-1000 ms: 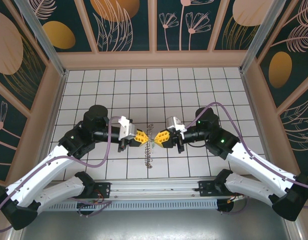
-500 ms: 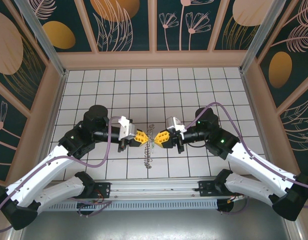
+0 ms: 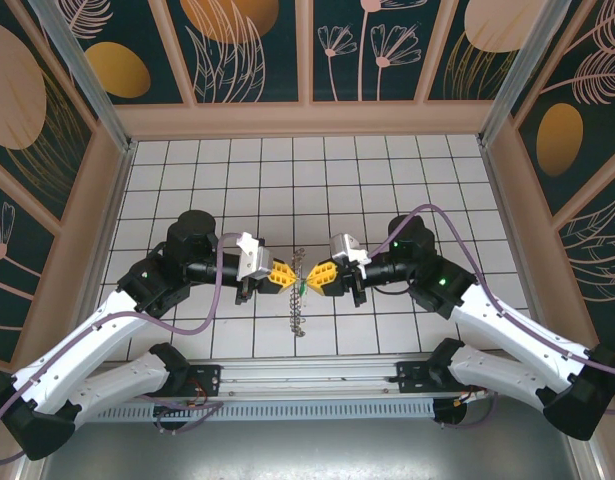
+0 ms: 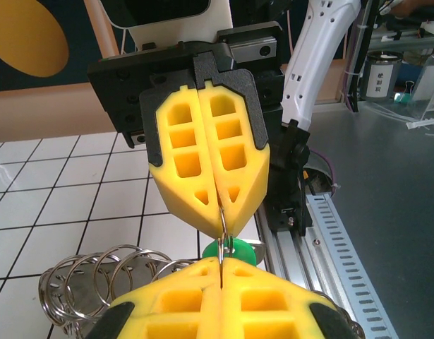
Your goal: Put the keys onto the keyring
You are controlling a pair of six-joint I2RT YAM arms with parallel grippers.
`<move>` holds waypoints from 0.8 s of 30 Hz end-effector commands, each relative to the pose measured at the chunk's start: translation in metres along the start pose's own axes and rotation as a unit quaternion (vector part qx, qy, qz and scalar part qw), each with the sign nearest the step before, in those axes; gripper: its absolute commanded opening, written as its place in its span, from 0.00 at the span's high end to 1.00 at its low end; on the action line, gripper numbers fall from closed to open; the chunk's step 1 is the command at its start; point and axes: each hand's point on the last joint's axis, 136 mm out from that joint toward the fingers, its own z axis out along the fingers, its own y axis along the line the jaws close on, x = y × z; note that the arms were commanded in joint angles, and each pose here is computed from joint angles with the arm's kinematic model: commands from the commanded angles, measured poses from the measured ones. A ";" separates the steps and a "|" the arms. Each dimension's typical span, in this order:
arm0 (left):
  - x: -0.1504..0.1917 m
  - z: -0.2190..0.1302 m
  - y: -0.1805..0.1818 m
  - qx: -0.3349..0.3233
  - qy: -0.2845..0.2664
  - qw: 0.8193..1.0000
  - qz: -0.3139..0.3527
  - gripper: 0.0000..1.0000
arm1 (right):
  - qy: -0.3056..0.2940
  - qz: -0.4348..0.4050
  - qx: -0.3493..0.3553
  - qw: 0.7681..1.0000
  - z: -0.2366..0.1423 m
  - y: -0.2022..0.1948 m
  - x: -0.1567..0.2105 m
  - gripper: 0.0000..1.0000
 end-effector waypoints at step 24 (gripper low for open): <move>-0.006 0.000 0.002 -0.001 -0.014 1.000 0.003 1.00 | -0.017 -0.050 0.063 0.997 0.001 -0.004 -0.023 1.00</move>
